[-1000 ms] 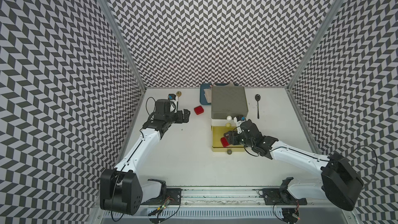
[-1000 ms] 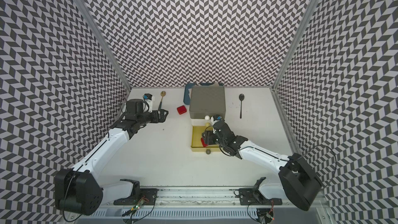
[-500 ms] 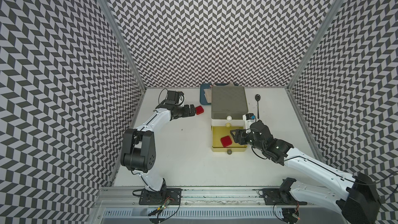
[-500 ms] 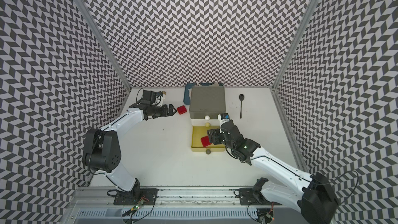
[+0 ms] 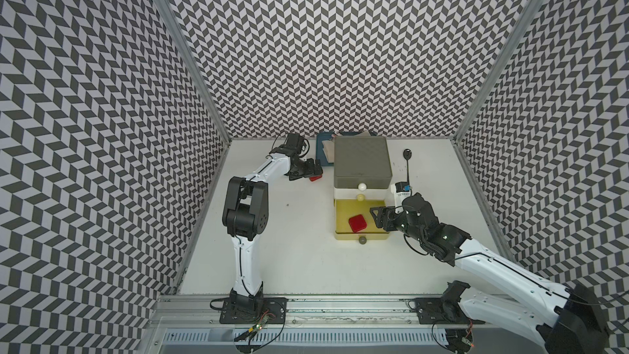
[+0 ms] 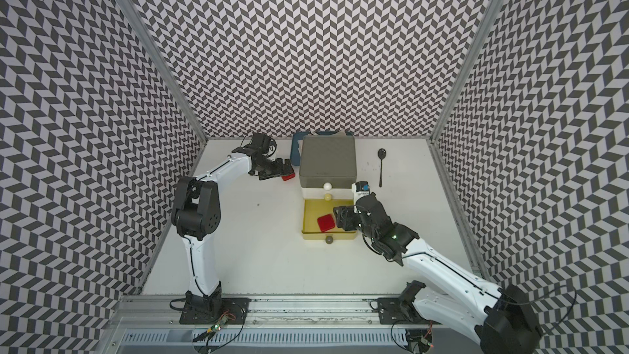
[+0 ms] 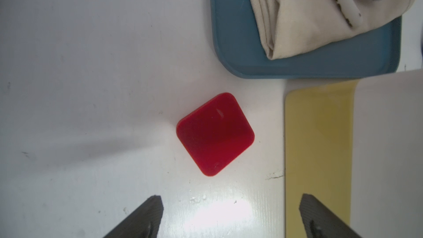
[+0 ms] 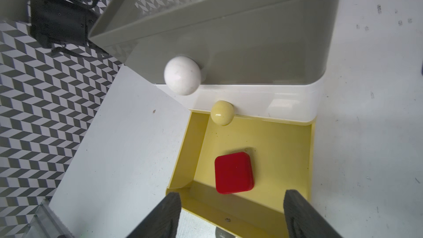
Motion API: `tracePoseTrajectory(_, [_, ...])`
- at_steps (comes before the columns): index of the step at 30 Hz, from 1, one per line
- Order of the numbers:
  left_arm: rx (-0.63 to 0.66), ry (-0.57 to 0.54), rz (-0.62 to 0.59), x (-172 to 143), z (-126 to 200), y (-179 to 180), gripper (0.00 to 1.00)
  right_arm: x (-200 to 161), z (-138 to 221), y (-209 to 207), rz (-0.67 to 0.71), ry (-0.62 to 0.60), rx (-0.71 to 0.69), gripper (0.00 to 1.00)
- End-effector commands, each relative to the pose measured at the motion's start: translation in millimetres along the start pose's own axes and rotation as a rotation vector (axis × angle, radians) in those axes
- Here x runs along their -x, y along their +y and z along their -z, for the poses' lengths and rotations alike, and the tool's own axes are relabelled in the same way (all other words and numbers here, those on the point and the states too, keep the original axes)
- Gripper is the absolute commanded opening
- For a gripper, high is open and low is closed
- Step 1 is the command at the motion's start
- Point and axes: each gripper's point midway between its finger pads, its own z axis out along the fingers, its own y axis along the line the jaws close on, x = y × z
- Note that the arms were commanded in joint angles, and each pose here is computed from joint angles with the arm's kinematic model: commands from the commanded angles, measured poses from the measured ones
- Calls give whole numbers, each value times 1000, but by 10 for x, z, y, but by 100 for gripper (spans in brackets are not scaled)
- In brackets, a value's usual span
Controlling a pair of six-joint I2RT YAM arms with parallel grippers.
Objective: Place the brooch boxes into the drawer by color
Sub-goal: Pick up the brooch box from the center of the board.
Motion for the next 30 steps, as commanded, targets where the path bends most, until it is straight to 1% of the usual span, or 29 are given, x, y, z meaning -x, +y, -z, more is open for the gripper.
tracePoseTrajectory(1, [44,39,2,-7,-22,18,100,36,22,-41,8,-20,6,75])
tracePoseTrajectory(10, [94,84,-14,-29,-279,34,100,43,-29,-133,8,-11,7,76])
tracePoseTrajectory(12, [121,93,-21,-36,-314,56,100,18,-48,-166,8,-4,2,76])
tracePoseTrajectory(22, [165,119,-33,5,-460,95,100,1,-71,-241,8,4,-3,76])
tracePoseTrajectory(30, [201,136,-42,-6,-519,163,95,-3,-65,-278,7,8,-5,77])
